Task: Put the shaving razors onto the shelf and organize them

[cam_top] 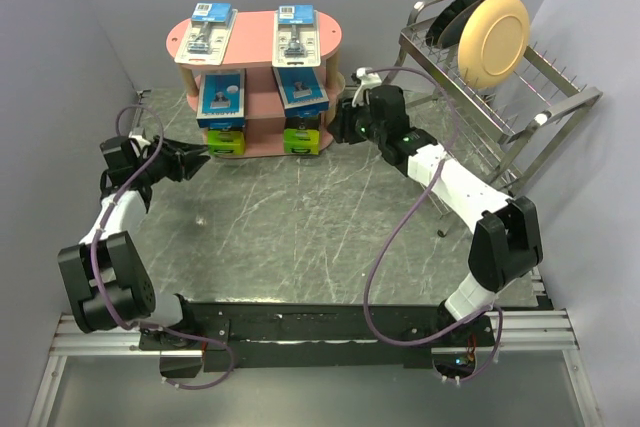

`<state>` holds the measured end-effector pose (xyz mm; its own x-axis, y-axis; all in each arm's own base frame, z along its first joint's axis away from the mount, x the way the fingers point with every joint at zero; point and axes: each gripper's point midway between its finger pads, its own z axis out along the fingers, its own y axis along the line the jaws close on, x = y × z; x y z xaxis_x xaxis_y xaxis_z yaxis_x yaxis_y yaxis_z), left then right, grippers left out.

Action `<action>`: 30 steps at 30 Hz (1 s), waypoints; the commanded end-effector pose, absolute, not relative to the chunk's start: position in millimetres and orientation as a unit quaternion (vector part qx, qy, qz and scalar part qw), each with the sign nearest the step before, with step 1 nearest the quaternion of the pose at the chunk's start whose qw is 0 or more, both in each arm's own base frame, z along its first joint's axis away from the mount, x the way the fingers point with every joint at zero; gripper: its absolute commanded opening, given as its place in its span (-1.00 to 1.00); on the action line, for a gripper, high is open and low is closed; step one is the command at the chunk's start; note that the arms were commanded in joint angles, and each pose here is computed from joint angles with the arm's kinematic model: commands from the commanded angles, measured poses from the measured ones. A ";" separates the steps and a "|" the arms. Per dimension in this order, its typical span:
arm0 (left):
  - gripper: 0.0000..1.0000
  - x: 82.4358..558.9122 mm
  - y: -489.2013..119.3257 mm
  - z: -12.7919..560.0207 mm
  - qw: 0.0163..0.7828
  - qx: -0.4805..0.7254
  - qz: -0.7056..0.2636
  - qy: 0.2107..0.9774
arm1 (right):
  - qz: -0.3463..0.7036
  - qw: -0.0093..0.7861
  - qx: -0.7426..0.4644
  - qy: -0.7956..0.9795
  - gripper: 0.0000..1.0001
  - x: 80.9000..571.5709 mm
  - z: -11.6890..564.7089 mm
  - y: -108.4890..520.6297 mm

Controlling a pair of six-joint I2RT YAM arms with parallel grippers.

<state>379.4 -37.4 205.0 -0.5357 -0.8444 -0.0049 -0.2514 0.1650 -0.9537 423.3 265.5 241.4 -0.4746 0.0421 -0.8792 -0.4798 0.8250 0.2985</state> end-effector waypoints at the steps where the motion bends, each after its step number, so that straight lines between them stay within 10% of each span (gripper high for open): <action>1: -0.39 389.1 -35.2 219.1 0.318 -0.353 -0.519 0.711 | 0.217 0.556 -0.109 0.795 -0.21 447.3 275.4 244.7; 8: -0.98 407.6 -33.6 223.3 0.318 -0.354 -0.515 0.714 | 0.167 0.586 -0.064 0.790 -0.73 479.5 278.2 221.0; 30: -0.98 449.5 -48.5 225.4 0.310 -0.335 -0.520 0.722 | 0.178 0.607 -0.044 0.773 -0.83 546.8 270.0 259.3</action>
<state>433.9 -50.9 202.5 -0.5920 -0.8057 -0.0208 -0.2448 0.2043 -0.9478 536.9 246.1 230.0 -0.3490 0.0850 -0.9333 -0.2599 0.9480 0.1836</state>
